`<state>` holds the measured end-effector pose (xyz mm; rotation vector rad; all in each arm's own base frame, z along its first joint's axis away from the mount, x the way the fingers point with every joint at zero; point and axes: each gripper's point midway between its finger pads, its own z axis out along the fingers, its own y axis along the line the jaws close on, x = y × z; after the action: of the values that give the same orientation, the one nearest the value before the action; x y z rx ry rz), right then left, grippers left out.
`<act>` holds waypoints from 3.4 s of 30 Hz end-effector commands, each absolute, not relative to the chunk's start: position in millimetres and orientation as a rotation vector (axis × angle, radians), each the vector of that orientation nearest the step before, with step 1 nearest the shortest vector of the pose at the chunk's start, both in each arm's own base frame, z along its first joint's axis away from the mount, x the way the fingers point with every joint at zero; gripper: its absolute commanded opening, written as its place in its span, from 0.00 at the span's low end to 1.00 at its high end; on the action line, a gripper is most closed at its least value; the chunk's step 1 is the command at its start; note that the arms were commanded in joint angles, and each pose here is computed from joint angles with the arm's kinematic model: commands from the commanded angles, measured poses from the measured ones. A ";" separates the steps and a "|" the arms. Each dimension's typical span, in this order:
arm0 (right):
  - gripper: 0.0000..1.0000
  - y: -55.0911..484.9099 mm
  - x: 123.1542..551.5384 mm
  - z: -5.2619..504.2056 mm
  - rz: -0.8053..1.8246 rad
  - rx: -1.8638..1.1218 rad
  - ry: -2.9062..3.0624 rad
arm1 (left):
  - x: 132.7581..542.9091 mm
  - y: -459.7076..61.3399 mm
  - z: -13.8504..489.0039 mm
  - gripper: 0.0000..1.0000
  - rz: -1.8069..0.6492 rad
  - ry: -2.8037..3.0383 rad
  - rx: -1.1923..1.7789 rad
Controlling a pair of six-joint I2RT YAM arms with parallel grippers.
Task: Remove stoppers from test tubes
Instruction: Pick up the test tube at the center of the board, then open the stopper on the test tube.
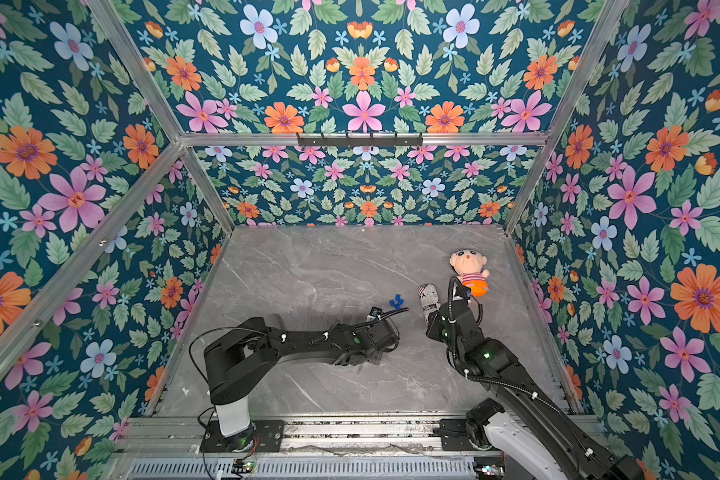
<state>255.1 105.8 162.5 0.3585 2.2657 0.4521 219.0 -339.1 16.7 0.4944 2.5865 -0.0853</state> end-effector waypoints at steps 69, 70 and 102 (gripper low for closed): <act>0.46 252.8 317.8 225.3 1.072 0.137 2.178 | 222.1 -336.0 166.4 0.13 -0.901 1.901 0.543; 0.46 256.1 318.7 222.7 1.079 0.132 2.195 | 221.6 -336.3 165.7 0.13 -0.903 1.901 0.545; 0.32 279.7 320.1 192.3 1.143 0.114 2.287 | 224.1 -342.8 168.2 0.12 -0.921 1.884 0.544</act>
<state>316.5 275.6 183.8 0.1205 2.3259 1.1144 221.9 -339.1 156.9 0.5556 1.9289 -0.8987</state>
